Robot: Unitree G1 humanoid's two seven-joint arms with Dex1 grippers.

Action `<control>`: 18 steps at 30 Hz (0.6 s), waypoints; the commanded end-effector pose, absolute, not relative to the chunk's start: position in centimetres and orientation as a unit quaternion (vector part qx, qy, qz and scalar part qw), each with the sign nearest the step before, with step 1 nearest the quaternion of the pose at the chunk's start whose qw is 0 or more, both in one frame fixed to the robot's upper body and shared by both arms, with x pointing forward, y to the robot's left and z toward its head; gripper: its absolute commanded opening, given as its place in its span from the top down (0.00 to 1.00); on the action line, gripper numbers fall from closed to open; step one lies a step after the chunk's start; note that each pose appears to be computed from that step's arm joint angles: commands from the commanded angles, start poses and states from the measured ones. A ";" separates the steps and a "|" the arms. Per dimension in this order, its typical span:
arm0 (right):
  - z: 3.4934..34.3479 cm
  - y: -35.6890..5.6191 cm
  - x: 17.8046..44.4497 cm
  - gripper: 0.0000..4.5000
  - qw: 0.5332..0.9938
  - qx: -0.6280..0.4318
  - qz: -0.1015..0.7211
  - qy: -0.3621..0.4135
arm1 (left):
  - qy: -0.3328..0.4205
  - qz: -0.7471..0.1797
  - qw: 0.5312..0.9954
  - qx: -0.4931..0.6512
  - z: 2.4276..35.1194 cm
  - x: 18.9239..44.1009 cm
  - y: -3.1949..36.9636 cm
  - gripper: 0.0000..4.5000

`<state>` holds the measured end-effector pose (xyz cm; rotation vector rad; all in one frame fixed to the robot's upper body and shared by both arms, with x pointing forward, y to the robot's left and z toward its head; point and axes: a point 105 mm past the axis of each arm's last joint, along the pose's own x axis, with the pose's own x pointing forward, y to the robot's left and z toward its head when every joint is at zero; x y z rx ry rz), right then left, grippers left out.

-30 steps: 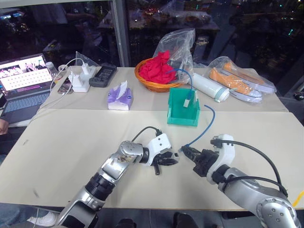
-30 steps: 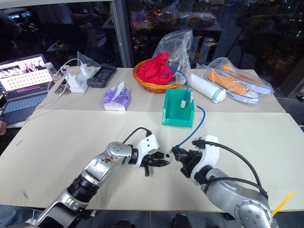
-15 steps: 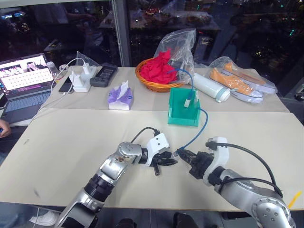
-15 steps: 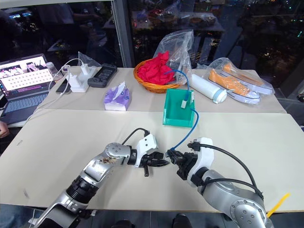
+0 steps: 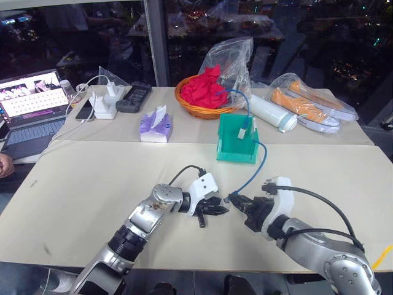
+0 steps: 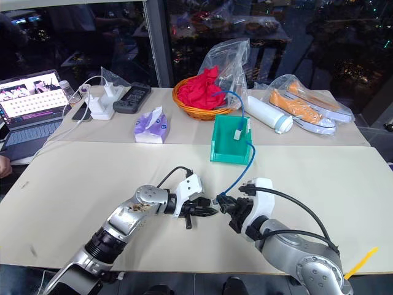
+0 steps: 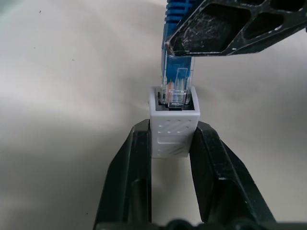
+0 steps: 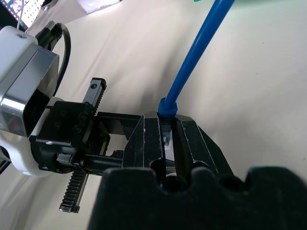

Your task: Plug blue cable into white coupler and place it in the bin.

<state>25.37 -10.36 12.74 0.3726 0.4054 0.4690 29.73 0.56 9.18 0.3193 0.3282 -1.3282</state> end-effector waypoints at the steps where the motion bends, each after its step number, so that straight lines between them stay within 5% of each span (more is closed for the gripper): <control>1: 12.1 -10.1 24.9 1.00 0.933 0.165 0.233 0.217 | 0.105 -0.611 0.772 0.136 13.0 30.1 -0.6 0.86; 6: 11.7 -10.1 24.6 1.00 0.933 0.143 0.235 0.234 | 0.094 -0.605 0.781 0.124 15.5 30.5 -2.0 0.86; 18: 10.3 -10.2 23.6 1.00 0.919 0.098 0.254 0.286 | 0.076 -0.614 0.768 0.166 15.6 29.7 -3.2 0.86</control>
